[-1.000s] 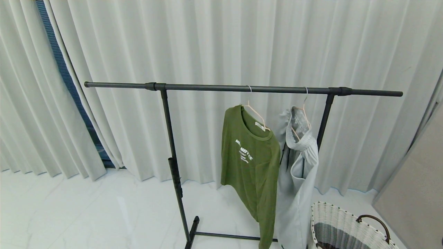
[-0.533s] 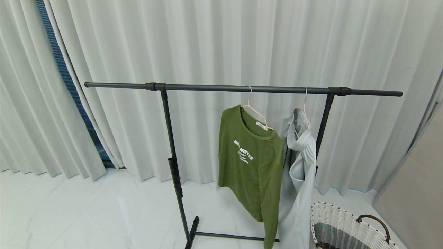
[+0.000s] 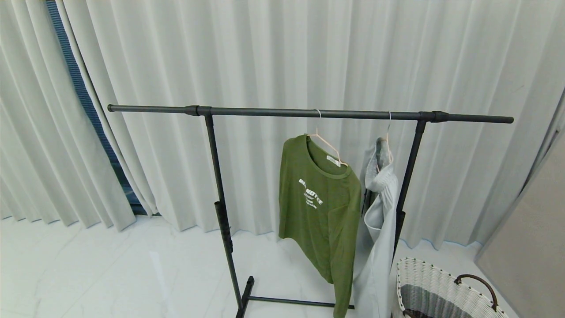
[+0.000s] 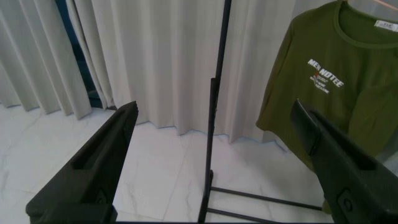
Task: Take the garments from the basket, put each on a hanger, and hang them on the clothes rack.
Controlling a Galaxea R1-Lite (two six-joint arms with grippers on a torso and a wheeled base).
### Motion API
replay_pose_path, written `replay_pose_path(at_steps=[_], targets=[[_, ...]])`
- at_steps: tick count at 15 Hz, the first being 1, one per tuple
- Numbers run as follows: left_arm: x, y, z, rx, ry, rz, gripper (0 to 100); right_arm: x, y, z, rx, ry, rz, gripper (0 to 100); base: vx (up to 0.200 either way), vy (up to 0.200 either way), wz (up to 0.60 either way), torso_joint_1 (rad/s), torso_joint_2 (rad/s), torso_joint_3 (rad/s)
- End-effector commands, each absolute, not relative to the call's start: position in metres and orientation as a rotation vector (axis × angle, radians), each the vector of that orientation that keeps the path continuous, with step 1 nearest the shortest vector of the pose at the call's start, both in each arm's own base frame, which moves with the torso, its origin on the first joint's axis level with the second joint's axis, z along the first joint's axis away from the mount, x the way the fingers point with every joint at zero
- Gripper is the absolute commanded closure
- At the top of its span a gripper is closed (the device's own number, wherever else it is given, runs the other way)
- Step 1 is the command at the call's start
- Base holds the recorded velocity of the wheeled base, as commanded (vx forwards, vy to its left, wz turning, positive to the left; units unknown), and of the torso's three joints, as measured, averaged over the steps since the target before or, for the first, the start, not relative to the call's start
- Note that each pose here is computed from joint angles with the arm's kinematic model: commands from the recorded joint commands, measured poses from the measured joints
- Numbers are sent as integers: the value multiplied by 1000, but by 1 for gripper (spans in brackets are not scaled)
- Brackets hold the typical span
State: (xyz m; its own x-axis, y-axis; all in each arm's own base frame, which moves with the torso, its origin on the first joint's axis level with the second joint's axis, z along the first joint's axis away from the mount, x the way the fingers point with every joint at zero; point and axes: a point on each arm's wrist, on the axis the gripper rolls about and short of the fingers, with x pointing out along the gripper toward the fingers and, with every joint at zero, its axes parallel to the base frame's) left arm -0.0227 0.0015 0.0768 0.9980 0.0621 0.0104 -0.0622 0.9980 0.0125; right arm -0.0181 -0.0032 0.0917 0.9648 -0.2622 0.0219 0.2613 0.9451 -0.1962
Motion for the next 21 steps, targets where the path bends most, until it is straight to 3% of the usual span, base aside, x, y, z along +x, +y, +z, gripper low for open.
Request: replay_pose_path(at_steps=[1,6,10,12,16,19,21], targets=[[-23,2,77,9,-9,61,0,-16,-3,86,-200,23,-245,0,0,0,0,0,0,0],[-23,2,77,3,-11,61,0,-18,-3,85,-154,6,-191,0,0,0,0,0,0,0],[-23,2,77,3,-9,61,0,-23,1,81,-130,-58,59,0,0,0,0,0,0,0],[-23,2,77,3,-11,61,0,-23,2,75,-121,-4,70,0,0,0,0,0,0,0],[-23,2,77,1,-11,61,0,-23,0,76,6,-2,-3,0,0,0,0,0,0,0],[-23,1,77,1,-9,63,0,-23,0,76,-3,-2,-3,0,0,0,0,0,0,0],[-23,1,77,1,-9,64,0,-23,0,75,-64,2,-1,0,0,0,0,0,0,0]])
